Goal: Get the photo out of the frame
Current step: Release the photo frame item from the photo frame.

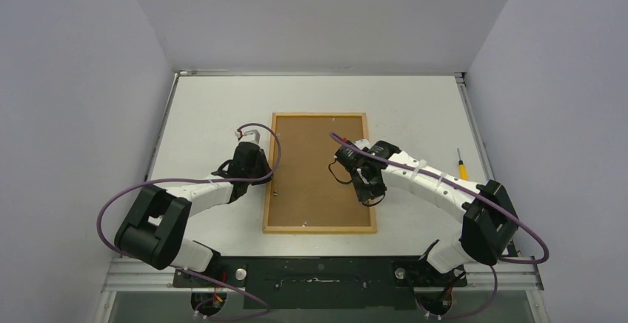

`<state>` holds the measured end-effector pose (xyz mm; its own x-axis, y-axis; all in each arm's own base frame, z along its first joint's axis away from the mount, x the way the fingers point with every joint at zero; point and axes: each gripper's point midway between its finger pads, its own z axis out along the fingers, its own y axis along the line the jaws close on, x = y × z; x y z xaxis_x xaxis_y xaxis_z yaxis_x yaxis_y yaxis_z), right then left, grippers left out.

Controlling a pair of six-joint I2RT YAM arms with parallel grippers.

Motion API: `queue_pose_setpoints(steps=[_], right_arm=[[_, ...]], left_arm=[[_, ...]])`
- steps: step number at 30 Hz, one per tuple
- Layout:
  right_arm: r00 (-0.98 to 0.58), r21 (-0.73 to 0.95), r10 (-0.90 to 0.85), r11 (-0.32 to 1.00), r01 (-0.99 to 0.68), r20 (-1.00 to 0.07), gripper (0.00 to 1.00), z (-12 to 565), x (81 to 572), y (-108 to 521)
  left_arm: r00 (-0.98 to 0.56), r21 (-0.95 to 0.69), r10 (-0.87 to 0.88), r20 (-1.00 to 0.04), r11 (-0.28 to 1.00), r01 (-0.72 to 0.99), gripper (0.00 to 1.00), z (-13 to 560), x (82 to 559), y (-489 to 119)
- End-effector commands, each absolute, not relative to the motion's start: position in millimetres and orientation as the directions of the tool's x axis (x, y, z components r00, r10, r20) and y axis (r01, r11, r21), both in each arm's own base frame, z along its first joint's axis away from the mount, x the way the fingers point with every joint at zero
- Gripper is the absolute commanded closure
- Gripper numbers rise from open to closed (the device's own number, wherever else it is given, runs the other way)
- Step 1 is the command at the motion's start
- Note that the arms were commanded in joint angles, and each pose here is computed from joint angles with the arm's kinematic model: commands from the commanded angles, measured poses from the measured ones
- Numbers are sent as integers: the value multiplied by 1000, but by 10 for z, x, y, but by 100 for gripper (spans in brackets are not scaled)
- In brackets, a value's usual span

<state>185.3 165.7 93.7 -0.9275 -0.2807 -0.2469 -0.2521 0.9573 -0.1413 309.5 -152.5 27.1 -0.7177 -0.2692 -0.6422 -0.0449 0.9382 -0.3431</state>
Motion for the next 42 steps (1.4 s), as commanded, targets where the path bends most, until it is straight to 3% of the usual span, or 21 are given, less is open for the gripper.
queue_pose_setpoints(steps=[1, 12, 20, 28, 36, 42], right_arm=[[-921, 68, -252, 956, -284, -297, 95, 1113, 1887, 2132], [-914, 124, -250, 945, -302, -320, 95, 1260, 1917, 2256], [-913, -91, -217, 976, -197, -346, 95, 1205, 2072, 1827], [-800, -1, -94, 993, -116, -593, 95, 1559, 2487, 1852], [-659, 147, 31, 981, -123, -752, 95, 1747, 2894, 1846], [-636, 218, 49, 957, -190, -770, 95, 1696, 3062, 1876]], left_arm=[[-699, -406, -291, -653, 914, -1, 100, 414, 3195, -1687], [-697, -390, -298, -653, 920, -29, 100, 400, 3205, -1639], [-687, -380, -298, -662, 924, -34, 100, 431, 3207, -1609], [-676, -392, -302, -673, 920, -21, 100, 486, 3200, -1613], [-653, -406, -305, -693, 914, 4, 83, 562, 3169, -1612], [-645, -407, -303, -701, 913, 14, 64, 595, 3168, -1611]])
